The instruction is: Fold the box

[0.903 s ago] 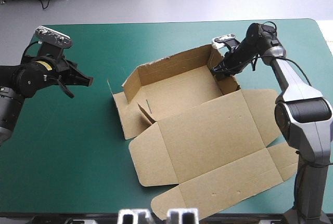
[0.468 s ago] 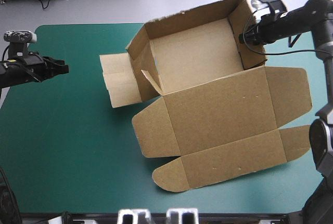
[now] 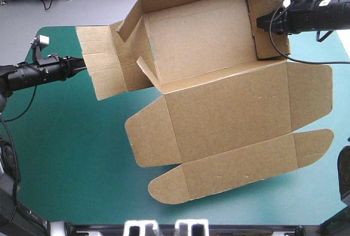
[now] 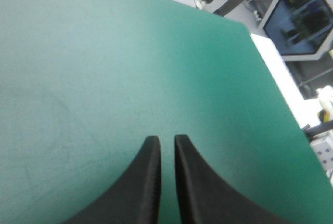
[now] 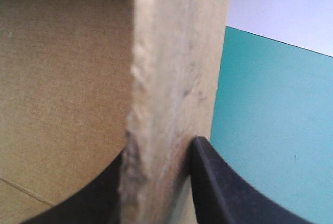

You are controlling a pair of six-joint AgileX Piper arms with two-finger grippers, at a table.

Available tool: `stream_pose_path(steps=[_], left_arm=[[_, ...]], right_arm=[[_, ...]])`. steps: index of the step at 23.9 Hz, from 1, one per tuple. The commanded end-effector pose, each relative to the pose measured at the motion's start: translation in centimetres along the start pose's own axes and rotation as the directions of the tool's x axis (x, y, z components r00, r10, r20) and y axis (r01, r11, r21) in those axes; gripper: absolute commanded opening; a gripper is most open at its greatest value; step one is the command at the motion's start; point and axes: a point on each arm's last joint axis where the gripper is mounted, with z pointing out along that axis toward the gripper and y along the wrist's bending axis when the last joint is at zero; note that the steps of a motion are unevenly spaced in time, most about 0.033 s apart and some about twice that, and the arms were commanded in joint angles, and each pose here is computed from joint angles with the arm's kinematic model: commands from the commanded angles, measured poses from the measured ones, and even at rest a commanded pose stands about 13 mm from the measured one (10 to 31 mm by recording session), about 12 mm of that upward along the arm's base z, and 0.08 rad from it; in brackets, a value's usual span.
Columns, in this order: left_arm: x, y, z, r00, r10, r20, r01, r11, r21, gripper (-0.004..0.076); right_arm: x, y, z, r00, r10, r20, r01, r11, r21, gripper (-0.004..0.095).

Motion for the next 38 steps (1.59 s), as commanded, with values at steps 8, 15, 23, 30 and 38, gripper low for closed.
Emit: stream_pose_path(steps=[8,15,23,30,38], left_arm=[[1.5,-9.0,6.7,0.99,0.117,-0.08,-0.078,0.92,0.384,0.033],[1.6,-12.4,6.6,0.987,0.153,-0.046,-0.117,0.886,0.448,0.033],[1.1,-14.8,4.8,0.981,0.194,0.007,-0.175,0.869,0.463,0.0396],[1.1,-15.2,4.5,0.984,0.18,0.002,-0.16,0.871,0.464,0.0447],[1.0,-16.2,3.7,0.982,0.189,0.016,-0.174,0.866,0.468,0.0447]], right_arm=[[-1.1,1.6,-1.7,0.997,-0.005,0.079,0.01,0.998,-0.066,-0.0024],[0.0,-1.0,0.8,1.0,0.009,-0.02,-0.009,1.0,0.004,-0.0024],[0.0,0.1,4.2,0.998,-0.023,-0.052,0.024,1.0,0.019,-0.0023],[-0.1,0.8,5.1,0.997,-0.035,-0.067,0.04,0.996,0.083,-0.0023],[-0.3,1.0,5.2,0.998,-0.022,-0.051,0.026,0.997,0.078,-0.0023]])
